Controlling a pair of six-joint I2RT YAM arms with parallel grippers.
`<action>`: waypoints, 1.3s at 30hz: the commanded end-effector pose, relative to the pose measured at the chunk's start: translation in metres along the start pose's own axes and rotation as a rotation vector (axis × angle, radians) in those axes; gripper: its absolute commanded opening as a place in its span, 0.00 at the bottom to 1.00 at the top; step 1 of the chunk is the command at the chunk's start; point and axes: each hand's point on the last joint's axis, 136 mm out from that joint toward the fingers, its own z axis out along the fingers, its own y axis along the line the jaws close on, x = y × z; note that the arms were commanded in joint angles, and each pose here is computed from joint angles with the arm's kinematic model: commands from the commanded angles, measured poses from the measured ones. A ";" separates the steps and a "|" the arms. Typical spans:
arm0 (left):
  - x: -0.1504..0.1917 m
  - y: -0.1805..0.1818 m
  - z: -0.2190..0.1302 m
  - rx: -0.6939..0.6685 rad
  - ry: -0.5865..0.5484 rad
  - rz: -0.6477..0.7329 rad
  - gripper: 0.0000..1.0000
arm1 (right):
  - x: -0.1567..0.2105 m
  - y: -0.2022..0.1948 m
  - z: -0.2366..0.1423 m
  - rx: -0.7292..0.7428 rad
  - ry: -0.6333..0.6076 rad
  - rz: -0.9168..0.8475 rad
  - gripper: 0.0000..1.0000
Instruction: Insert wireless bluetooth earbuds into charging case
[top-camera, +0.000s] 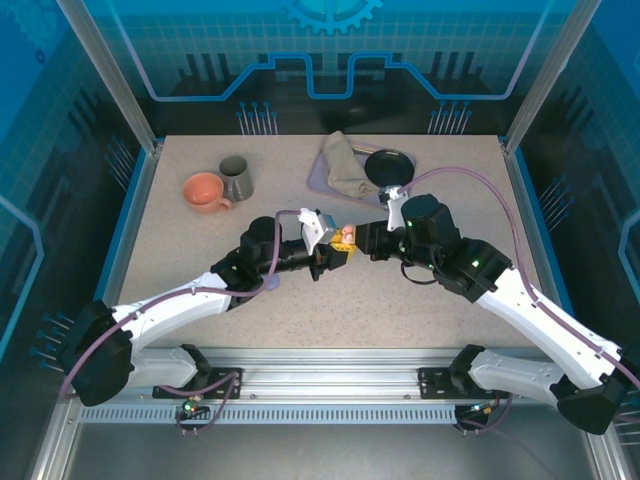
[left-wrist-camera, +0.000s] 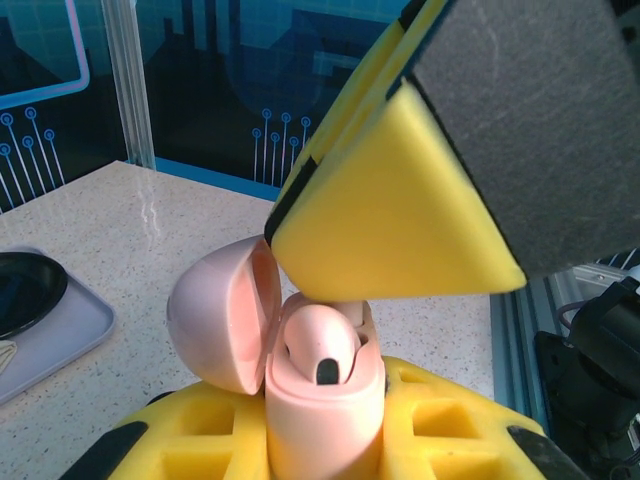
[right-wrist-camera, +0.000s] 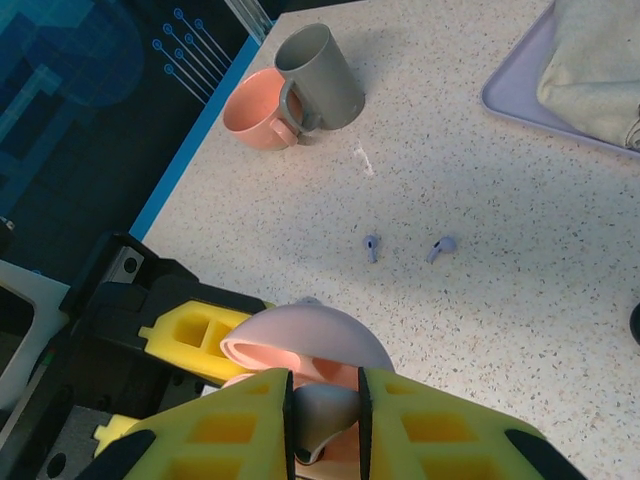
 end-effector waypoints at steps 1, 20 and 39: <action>-0.022 -0.005 -0.001 0.009 -0.062 0.053 0.00 | 0.009 0.008 0.000 -0.035 0.026 0.001 0.24; -0.022 -0.006 -0.001 0.013 -0.063 0.051 0.00 | -0.007 0.005 -0.026 0.000 -0.028 -0.042 0.53; -0.056 -0.021 -0.016 0.043 -0.131 0.177 0.00 | -0.053 0.001 -0.059 -0.232 -0.140 -0.248 1.00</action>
